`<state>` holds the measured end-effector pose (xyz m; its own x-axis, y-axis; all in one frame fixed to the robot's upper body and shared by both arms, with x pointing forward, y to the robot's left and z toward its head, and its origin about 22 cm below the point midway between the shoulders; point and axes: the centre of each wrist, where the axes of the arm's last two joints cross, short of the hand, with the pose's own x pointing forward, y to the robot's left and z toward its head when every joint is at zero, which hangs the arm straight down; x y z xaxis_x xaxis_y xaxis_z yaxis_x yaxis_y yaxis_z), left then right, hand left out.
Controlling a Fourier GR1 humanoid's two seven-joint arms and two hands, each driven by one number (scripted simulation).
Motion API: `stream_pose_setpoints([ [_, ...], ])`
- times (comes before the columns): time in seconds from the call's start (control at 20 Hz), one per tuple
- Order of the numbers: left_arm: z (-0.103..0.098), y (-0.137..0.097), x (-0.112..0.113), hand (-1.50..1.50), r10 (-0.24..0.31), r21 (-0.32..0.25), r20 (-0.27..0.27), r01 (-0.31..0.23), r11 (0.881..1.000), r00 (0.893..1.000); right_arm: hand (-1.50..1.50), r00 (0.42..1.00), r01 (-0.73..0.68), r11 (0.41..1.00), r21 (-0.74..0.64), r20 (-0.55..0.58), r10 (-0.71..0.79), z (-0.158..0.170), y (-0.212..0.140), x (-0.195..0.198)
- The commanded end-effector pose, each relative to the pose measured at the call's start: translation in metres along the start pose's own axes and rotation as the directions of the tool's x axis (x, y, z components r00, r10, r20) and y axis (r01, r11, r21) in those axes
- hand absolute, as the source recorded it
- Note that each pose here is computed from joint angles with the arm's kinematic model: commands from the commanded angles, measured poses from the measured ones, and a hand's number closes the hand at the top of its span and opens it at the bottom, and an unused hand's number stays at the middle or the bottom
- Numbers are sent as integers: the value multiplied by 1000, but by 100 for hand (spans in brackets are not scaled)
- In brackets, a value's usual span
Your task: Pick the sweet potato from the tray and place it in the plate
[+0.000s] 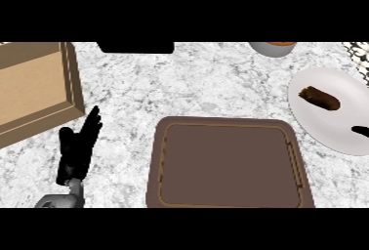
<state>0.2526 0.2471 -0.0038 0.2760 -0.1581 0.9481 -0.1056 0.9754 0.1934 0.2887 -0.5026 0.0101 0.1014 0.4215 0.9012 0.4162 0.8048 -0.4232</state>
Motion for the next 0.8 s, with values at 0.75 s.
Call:
stream_pose_setpoints([
  [0.75,-5,6,-15,0,-13,-15,18,13,1000,1000,-150,999,-24,992,-123,-33,20,28,-62,-21],
])
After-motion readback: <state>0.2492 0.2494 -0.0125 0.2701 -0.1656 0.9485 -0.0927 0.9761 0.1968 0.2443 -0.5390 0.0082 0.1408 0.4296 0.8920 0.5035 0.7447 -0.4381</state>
